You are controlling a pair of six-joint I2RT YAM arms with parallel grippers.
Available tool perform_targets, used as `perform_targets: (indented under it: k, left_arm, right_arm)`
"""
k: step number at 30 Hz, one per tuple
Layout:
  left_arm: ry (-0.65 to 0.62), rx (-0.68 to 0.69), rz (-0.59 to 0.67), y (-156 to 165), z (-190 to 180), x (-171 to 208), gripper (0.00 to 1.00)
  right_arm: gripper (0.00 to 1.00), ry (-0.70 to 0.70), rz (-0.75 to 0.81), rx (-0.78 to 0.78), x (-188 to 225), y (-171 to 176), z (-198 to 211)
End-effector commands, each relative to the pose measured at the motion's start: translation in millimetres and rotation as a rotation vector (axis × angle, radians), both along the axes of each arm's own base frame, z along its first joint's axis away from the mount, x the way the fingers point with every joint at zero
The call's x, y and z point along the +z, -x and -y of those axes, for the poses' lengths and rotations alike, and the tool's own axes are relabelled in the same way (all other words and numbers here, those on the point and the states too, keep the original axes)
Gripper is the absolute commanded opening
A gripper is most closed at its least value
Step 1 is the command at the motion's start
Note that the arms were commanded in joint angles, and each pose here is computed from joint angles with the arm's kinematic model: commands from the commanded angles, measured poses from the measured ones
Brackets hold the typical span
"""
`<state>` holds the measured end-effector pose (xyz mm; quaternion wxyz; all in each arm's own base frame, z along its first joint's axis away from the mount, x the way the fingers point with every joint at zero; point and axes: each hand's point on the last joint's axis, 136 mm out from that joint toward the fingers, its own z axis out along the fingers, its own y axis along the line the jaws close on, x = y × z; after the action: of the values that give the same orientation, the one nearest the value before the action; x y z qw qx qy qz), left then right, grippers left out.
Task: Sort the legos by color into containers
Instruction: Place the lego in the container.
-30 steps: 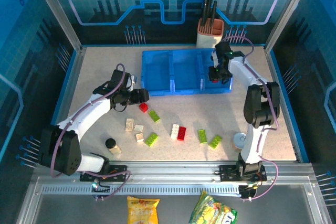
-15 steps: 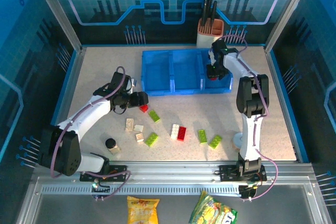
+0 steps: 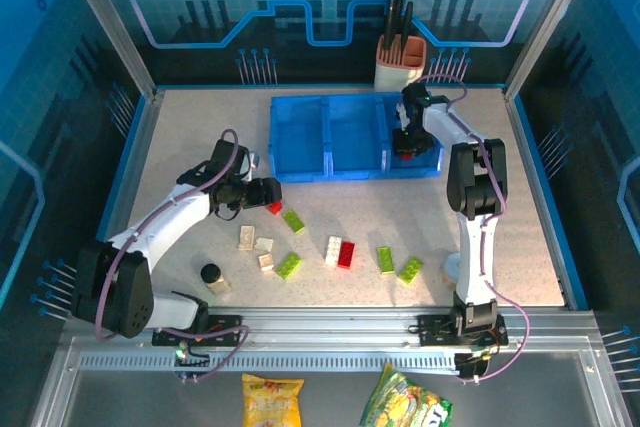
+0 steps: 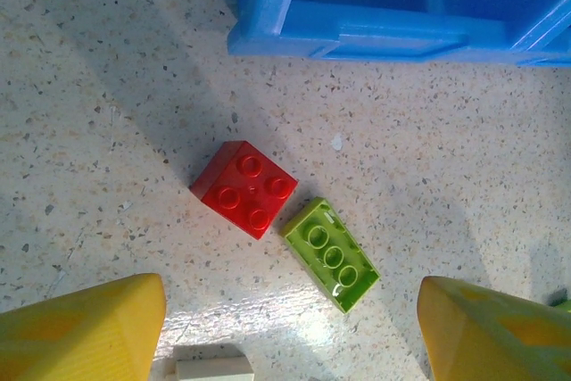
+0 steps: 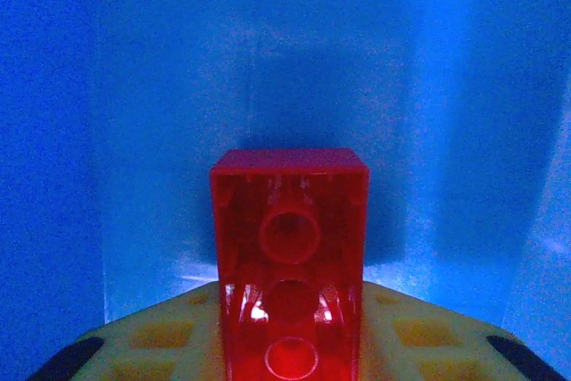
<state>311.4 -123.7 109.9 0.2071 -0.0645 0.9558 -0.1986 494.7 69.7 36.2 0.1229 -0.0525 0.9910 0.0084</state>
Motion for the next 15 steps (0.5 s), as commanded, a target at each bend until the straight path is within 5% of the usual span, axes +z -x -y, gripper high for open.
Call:
perform_targets:
  k: [1, 15]
  left_arm:
    - [-0.009, 0.026, -0.021, 7.8, -6.5, -2.5, 0.76]
    - [-0.021, 0.02, -0.027, 9.1, -7.6, -3.7, 0.75]
  right_arm:
    - [0.37, 0.008, 0.007, -0.026, 8.2, -2.6, 8.7]
    - [0.46, 0.002, 0.062, -0.032, 43.7, 0.4, 7.2]
